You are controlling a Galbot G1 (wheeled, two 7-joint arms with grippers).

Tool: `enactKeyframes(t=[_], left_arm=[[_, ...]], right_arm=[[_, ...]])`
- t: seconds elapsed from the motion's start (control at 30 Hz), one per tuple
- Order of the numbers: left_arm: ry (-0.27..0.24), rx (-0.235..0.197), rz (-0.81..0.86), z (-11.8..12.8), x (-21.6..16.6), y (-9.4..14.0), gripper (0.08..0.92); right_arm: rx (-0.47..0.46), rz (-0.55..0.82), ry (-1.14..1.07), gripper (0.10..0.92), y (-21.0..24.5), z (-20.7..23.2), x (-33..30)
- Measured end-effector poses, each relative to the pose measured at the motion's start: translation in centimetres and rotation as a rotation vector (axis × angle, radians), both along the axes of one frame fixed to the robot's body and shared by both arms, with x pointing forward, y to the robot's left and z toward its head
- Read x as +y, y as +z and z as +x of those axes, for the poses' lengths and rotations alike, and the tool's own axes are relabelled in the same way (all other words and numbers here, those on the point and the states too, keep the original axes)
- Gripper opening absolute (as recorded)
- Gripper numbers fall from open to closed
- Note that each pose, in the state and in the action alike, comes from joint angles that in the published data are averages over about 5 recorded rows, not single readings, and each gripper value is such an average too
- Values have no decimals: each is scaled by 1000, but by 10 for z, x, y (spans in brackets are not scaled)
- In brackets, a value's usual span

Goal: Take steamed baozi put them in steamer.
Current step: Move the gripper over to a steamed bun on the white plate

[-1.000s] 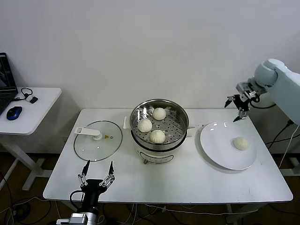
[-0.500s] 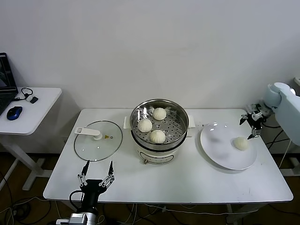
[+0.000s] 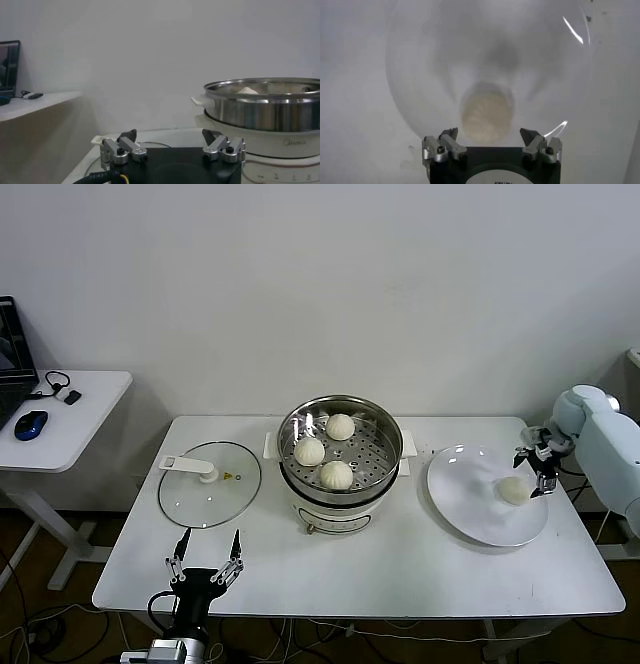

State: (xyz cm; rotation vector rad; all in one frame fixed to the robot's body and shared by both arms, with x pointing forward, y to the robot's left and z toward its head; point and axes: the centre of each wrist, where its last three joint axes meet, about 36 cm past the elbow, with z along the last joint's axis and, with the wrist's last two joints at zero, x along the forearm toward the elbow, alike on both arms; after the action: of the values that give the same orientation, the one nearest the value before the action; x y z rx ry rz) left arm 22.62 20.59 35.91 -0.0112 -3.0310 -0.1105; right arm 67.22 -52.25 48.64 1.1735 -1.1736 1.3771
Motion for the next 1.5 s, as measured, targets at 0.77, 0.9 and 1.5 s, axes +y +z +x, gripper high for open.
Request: enactKeyframes(t=[0.77, 0.9, 1.5], left_arm=[[0, 8, -3, -2, -1, -3, 823], [0, 8, -4, -3, -2, -3, 823], [2, 5, -4, -2, -3, -2, 823]], right_arm=[[6, 1, 5, 823, -28, 0, 6], [5, -1, 3, 823, -27, 0, 5], [11, 2, 0, 665, -27, 0, 6]])
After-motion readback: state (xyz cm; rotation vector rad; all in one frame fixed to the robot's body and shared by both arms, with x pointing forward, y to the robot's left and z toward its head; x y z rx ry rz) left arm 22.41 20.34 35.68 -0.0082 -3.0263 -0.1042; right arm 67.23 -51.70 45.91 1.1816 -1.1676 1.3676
